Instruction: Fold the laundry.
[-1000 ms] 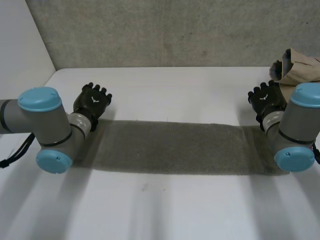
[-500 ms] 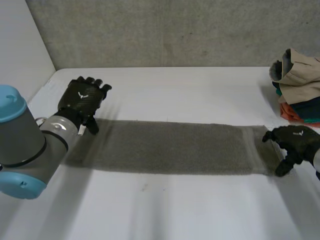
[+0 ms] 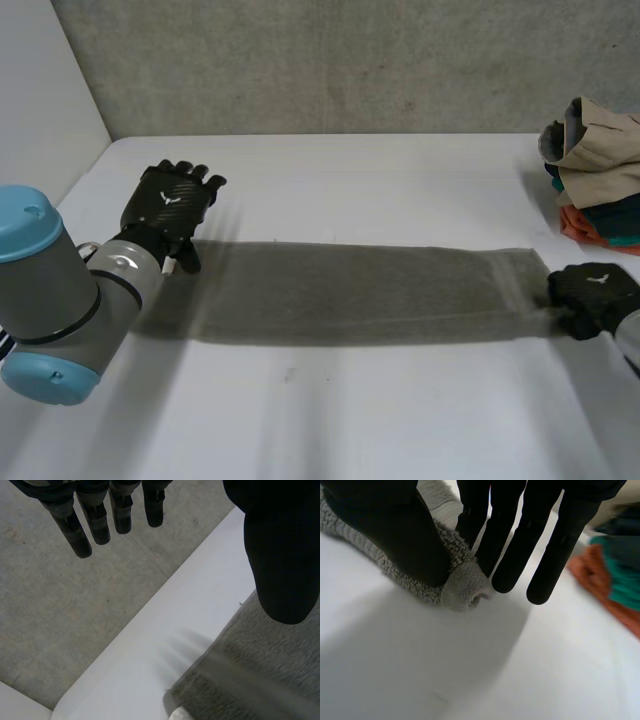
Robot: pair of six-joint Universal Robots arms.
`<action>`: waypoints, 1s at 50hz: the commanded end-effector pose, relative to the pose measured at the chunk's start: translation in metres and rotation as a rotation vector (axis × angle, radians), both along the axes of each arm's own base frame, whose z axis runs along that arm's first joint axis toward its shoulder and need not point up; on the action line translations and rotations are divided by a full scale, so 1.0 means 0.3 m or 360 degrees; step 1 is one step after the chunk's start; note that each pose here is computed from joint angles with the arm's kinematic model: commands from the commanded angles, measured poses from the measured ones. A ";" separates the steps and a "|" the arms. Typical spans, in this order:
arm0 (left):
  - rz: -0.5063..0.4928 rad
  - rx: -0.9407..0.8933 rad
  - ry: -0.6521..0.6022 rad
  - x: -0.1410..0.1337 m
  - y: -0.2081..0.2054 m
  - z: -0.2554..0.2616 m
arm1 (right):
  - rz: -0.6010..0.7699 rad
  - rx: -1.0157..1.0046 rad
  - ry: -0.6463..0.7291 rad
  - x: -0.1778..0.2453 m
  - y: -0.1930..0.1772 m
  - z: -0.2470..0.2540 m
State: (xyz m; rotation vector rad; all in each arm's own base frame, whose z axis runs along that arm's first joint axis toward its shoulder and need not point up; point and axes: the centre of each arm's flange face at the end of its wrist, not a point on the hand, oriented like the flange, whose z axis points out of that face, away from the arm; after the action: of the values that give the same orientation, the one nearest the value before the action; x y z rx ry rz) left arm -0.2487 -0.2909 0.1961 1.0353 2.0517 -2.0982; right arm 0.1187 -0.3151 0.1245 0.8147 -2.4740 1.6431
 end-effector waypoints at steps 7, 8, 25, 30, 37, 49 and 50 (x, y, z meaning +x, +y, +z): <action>0.0037 -0.0034 0.0016 0.033 0.016 0.039 | -0.0253 -0.0324 0.0649 -0.298 -0.095 0.185; 0.0040 -0.0032 0.0020 0.035 0.015 0.039 | -0.0229 -0.0344 0.0657 -0.284 -0.097 0.194; 0.0030 -0.0077 0.0141 0.030 0.036 0.106 | 0.1260 -0.1182 0.0336 0.764 0.312 0.246; -0.0002 -0.0069 0.0139 0.012 0.052 0.101 | 0.1590 -0.1017 0.0325 0.910 0.483 0.085; -0.0061 -0.0076 0.0138 -0.026 0.074 0.103 | 0.1472 -0.0766 0.0454 0.899 0.480 0.018; -0.0111 -0.0124 0.0159 -0.059 0.083 0.135 | 0.0672 -0.0307 0.0055 0.554 0.349 0.175; -0.0116 -0.0121 0.0158 -0.062 0.085 0.134 | 0.0632 -0.0201 0.0072 0.511 0.351 0.139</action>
State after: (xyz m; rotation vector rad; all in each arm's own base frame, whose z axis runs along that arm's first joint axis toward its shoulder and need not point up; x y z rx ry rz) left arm -0.2631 -0.2673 0.2339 1.0175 1.9963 -2.2731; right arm 0.3273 -0.2033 0.1772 1.5546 -1.9384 2.0042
